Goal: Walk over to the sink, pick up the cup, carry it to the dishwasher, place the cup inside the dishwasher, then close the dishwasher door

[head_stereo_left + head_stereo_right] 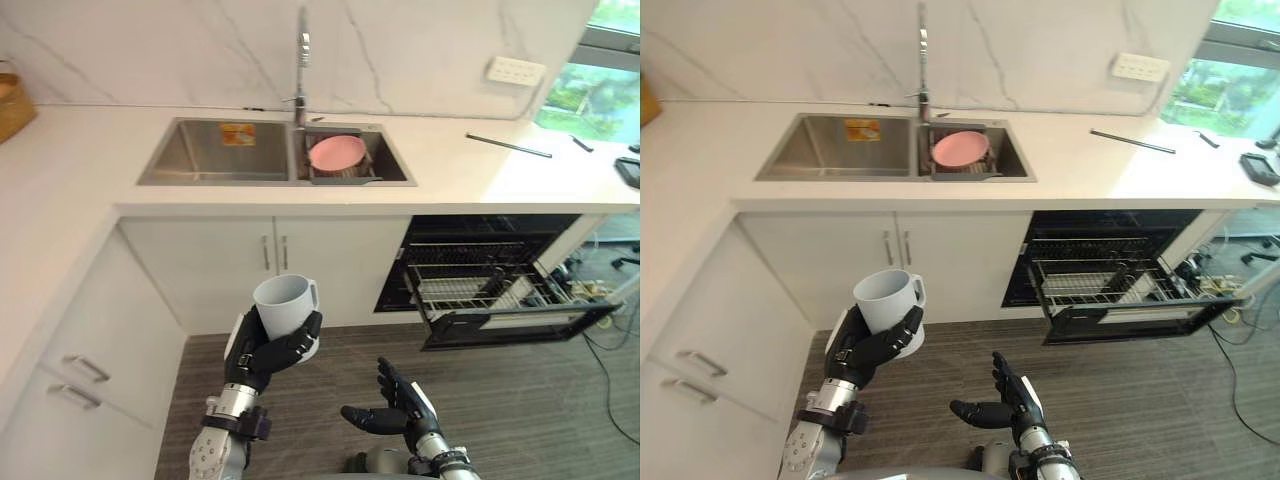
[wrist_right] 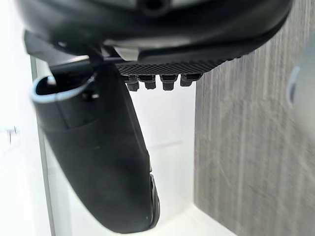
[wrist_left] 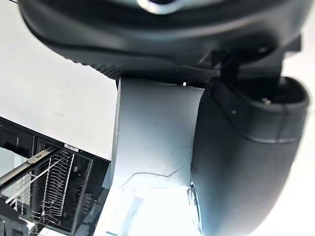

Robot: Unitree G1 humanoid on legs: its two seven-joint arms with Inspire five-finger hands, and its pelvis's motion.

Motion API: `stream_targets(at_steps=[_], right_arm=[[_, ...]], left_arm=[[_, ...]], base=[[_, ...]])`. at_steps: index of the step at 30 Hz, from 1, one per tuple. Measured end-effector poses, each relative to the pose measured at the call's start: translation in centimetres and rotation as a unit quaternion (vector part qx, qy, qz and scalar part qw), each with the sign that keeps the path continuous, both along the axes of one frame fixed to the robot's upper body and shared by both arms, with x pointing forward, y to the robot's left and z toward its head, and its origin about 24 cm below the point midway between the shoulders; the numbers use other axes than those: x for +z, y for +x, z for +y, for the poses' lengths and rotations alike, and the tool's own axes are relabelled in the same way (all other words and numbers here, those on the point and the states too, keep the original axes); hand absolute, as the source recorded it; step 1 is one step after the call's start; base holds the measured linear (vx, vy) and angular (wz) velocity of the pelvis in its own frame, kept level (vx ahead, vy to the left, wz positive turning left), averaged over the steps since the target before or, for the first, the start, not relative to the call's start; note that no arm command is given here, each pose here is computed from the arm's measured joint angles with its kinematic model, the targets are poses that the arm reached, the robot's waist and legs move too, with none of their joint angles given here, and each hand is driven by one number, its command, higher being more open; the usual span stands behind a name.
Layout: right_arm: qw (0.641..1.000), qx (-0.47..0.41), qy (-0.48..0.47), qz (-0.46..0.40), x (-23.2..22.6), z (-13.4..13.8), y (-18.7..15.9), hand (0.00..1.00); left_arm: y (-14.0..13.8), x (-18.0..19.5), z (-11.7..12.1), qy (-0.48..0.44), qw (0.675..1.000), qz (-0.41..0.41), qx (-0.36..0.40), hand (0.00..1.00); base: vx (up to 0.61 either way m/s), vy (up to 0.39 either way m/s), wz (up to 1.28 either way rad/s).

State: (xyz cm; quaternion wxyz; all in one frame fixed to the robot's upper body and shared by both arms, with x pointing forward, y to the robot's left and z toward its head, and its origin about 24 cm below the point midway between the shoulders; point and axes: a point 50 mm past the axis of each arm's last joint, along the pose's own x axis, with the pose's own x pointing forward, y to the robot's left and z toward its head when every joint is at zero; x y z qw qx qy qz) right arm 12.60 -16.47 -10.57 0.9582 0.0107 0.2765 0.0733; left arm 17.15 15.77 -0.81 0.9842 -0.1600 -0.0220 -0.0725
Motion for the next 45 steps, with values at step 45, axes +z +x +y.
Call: stream_targets(at_steps=[45], right_arm=[[0.997, 0.060, 0.034, 0.022, 0.5, 0.1, 1.3, 1.00]], left_arm=[[2.5, 1.7, -2.8, -0.021, 0.999, -0.036, 0.021, 0.00]], base=[[0.15, -0.020, -0.28]])
